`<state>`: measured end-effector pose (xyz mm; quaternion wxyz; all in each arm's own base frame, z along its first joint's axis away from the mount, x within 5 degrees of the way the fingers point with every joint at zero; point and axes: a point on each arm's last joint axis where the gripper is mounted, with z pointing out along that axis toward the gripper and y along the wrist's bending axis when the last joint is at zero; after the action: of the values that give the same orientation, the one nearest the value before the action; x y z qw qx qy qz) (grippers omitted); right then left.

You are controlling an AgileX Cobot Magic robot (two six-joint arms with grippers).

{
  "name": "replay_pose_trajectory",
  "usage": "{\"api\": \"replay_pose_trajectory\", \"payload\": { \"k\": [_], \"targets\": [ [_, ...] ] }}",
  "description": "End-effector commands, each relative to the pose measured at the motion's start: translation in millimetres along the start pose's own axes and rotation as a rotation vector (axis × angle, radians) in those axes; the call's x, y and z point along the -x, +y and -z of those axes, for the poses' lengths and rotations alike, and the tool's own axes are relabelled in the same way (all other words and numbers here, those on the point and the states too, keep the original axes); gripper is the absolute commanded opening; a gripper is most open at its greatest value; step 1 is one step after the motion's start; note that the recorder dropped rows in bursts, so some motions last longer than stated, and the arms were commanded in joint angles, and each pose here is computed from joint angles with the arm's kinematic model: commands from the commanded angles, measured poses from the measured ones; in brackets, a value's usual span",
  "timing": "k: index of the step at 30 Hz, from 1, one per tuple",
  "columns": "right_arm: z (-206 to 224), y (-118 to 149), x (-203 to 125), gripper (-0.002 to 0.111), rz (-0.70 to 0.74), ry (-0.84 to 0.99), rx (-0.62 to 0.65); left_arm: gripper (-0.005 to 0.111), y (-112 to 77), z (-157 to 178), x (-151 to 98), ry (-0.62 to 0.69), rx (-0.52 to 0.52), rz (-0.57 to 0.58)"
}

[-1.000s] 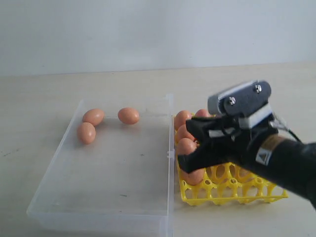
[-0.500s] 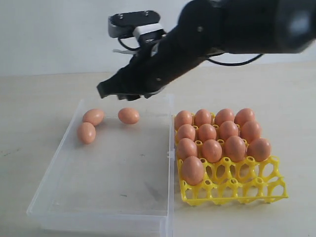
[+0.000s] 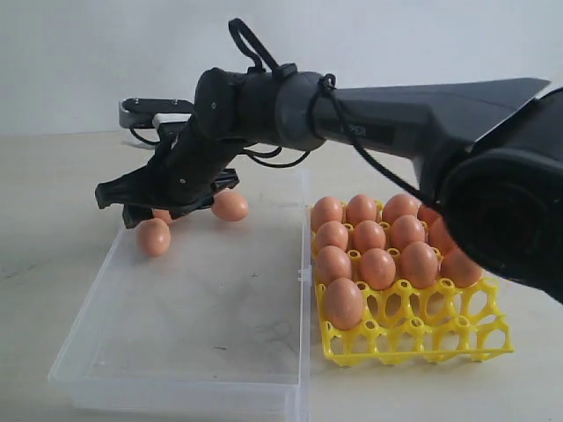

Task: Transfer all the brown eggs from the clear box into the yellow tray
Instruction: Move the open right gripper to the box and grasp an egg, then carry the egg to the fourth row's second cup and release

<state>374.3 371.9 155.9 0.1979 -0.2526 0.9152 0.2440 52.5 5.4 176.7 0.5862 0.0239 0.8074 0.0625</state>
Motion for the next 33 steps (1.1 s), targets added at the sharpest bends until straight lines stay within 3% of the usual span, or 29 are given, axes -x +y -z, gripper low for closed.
{"api": "replay_pose_trajectory", "payload": {
  "k": [1,12,15,18,19,20,26,29,33],
  "targets": [
    [-14,-1,0,0.058,-0.006,0.012,-0.001,0.000,-0.1,1,2,-0.019,-0.005,0.006],
    [-40,-12,-5,0.056,0.000,0.003,-0.023,0.000,-0.1,1,2,-0.019,-0.005,0.006],
    [-45,-14,-8,0.042,-0.002,0.016,-0.024,0.000,-0.1,1,2,-0.019,-0.005,0.006],
    [-43,-13,-7,0.013,0.036,0.012,-0.023,0.000,-0.1,1,2,-0.019,-0.005,0.006],
    [-38,-11,-4,0.002,0.053,0.003,-0.020,0.000,-0.1,1,2,-0.019,-0.005,0.006],
    [-32,-8,-1,0.001,0.071,-0.006,-0.020,0.000,-0.1,1,2,-0.019,-0.005,0.006],
    [33,-2,8,0.000,0.199,-0.265,-0.104,0.000,-0.1,1,2,-0.019,-0.005,0.006],
    [71,-6,-15,0.000,0.278,-0.415,-0.159,0.000,-0.1,1,2,-0.019,-0.005,0.006],
    [118,-16,-72,0.000,0.330,-0.601,-0.189,0.000,-0.1,1,2,-0.019,-0.005,0.006]
  ]
}}
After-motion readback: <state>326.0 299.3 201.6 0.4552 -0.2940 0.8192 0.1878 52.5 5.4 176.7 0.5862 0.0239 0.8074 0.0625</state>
